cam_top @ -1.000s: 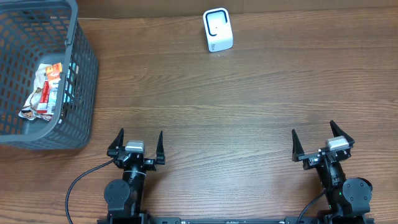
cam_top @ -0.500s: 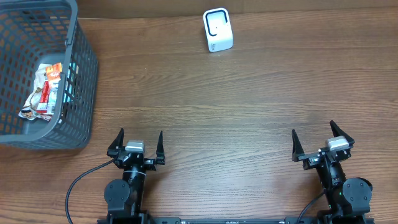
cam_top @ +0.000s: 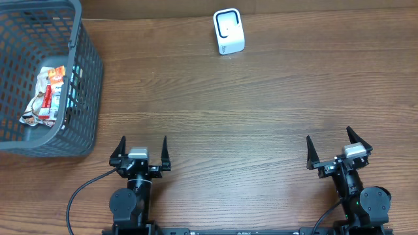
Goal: Scan the item barcode
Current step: 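Raise the left gripper and reach down into the grey basket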
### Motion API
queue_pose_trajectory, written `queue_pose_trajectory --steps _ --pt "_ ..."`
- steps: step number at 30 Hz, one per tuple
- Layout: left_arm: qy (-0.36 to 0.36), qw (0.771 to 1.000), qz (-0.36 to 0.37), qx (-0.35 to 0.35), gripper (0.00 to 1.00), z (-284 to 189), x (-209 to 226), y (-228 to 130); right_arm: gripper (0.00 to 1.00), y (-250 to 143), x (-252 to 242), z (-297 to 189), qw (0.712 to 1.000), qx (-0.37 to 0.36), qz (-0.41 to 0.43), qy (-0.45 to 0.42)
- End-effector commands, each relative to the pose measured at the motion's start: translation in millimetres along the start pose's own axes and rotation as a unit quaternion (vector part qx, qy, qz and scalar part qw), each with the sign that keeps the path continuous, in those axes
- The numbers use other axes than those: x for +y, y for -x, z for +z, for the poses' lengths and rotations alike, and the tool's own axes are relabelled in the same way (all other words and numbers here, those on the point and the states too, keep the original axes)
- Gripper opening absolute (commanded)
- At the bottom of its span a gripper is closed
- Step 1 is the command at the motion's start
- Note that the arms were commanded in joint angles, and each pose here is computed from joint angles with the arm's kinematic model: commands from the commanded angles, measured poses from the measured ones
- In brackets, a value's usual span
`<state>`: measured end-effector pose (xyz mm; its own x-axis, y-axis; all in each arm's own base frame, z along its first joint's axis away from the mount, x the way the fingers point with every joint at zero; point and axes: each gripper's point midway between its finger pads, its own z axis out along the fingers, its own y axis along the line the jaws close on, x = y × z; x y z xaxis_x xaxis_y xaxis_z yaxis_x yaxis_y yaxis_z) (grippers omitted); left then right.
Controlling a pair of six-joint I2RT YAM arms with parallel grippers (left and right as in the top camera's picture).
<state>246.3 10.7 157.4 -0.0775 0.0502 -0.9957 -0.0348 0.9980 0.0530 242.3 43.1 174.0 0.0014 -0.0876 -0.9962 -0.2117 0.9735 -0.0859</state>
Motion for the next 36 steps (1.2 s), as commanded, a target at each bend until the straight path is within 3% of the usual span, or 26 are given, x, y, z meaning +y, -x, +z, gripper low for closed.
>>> queue_pose_trajectory --steps 1,5,12,24,29,36 --pt "0.077 0.994 -0.084 0.0 1.0 -2 27 -1 1.0 -2 0 0 1.0 -0.002 -0.002 0.0" --pt "0.087 0.985 -0.148 0.016 1.0 -5 29 -5 1.0 -2 0 0 1.0 -0.002 -0.002 0.0" --pt "0.083 0.988 -0.124 0.032 1.0 -16 28 14 1.0 -2 0 0 1.0 -0.002 -0.002 0.0" --pt "0.063 0.99 -0.117 -0.036 1.0 -74 30 159 1.0 -2 0 0 1.0 -0.001 -0.002 0.0" --pt "0.034 0.987 -0.105 -0.113 1.0 -104 25 246 1.0 -2 0 0 1.0 -0.002 -0.002 0.0" --pt "0.059 0.964 0.01 -0.259 1.0 -140 31 357 1.0 -2 0 0 1.0 -0.002 -0.002 0.0"
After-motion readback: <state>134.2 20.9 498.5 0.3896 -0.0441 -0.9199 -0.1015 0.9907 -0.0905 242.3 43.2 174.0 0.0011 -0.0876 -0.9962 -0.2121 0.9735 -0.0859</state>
